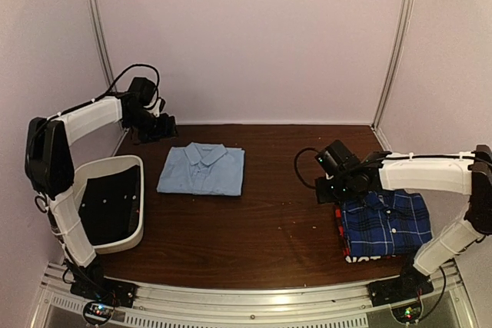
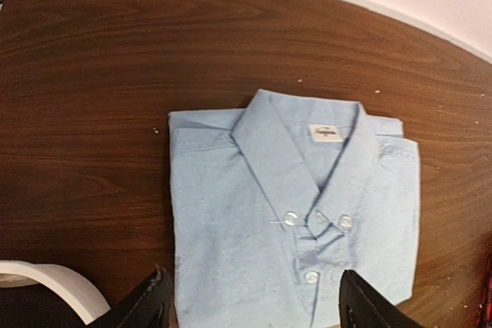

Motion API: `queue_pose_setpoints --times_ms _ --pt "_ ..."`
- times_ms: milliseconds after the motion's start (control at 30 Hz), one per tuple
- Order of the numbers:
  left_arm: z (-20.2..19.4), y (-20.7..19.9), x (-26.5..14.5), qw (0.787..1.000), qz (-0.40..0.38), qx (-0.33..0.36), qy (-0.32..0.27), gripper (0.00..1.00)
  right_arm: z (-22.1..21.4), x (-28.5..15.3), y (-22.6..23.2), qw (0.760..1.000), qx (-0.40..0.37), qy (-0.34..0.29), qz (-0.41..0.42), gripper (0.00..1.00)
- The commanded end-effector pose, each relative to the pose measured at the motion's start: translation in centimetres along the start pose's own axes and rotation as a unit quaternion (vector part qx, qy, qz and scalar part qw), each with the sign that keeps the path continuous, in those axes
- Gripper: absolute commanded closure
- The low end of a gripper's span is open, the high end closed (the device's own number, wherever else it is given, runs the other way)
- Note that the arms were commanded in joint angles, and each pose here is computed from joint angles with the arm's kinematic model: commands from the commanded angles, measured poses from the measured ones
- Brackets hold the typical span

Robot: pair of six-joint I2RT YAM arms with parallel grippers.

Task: Fold and stack the long sleeve shirts
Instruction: Move the square-folded shirt to the center of the board.

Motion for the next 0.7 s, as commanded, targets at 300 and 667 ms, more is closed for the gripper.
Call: queue_pose_setpoints --times_ms 300,667 --pt "-4.5 -5.6 -4.8 0.989 -0.141 0.043 -0.013 0.24 -0.6 4.3 -2.8 0.986 -0.021 0.068 -0.152 0.57" --pt "-7.4 -6.0 -4.2 0.984 -0.17 0.055 0.01 0.24 -2.9 6.3 -4.3 0.97 -0.029 0.11 -0.216 0.61"
Point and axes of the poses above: each gripper's point midway between its finger pads, its own x axis out along the fingers, its own y axis along the line the jaws close on, z = x × y, the point moved 4 cm from there along -x, back along the fingers, and after that the axes turned 4 degrees about -x, right-handed, at the moved point
